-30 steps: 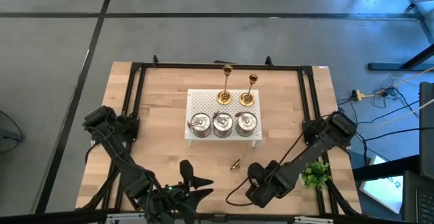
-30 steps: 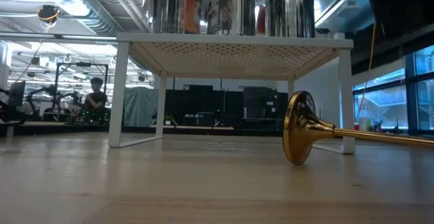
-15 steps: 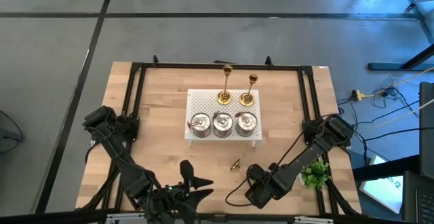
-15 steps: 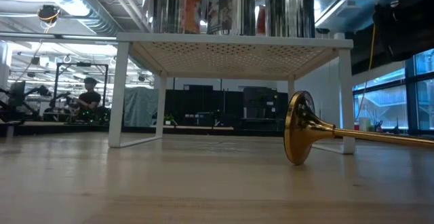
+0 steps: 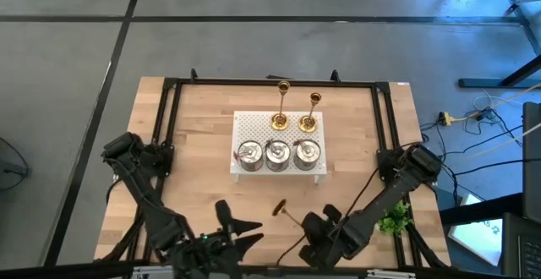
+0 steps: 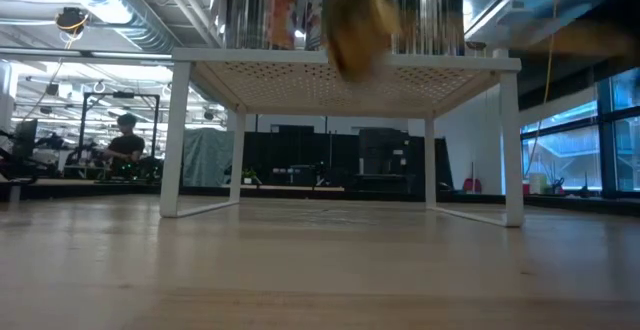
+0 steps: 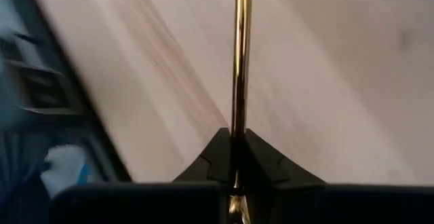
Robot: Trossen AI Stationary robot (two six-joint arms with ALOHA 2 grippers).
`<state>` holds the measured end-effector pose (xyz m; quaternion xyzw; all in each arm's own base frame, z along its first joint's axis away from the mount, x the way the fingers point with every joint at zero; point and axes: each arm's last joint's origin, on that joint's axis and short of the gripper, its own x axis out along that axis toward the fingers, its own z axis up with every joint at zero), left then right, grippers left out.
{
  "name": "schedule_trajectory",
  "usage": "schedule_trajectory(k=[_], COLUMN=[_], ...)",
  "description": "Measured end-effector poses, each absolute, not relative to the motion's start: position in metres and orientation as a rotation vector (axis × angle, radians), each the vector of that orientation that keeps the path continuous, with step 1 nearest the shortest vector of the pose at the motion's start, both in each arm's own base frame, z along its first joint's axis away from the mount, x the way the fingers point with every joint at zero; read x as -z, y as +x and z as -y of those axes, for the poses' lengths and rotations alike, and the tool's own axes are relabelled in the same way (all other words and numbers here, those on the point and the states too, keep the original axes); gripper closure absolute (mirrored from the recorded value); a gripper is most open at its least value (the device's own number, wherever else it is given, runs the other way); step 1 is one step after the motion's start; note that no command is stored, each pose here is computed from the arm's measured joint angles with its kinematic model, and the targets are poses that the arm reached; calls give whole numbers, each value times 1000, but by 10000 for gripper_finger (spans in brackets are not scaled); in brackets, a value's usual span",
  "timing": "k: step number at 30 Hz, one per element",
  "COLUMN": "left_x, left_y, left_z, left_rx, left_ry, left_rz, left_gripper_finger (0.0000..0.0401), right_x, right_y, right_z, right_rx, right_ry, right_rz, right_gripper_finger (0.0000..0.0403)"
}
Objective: Pick & Place candle stick holders
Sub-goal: Put the gold candle holder on the shelf aligned with the other gold candle holders
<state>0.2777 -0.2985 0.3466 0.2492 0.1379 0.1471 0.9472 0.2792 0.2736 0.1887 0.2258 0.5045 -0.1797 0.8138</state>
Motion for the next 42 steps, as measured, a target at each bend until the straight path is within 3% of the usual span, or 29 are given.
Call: schedule_trajectory(k=[13, 21, 29, 32, 36, 42], left_x=[-365, -365, -363, -363, -363, -359], left_y=[230, 232, 243, 245, 245, 244], left_z=[333, 333, 325, 324, 324, 322], left_rx=[-238, -180, -189, -185, -185, -192], left_ry=[430, 413, 391, 384, 372, 343], left_rz=[-168, -174, -195, -197, -198, -216], left_gripper_finger=[278, 278, 278, 278, 278, 278], right_x=[-332, -393, -422, -424, -419, -419], right_y=[262, 255, 256, 254, 251, 254], right_z=[-329, -359, -374, -377, -379, -373], right_rx=[301, 168, -210, -312, -299, -110], right_ry=[-73, -263, -435, -688, -1053, -1250], right_rz=[-348, -134, 97, 181, 205, 107], right_gripper_finger=[386, 386, 386, 385, 384, 383])
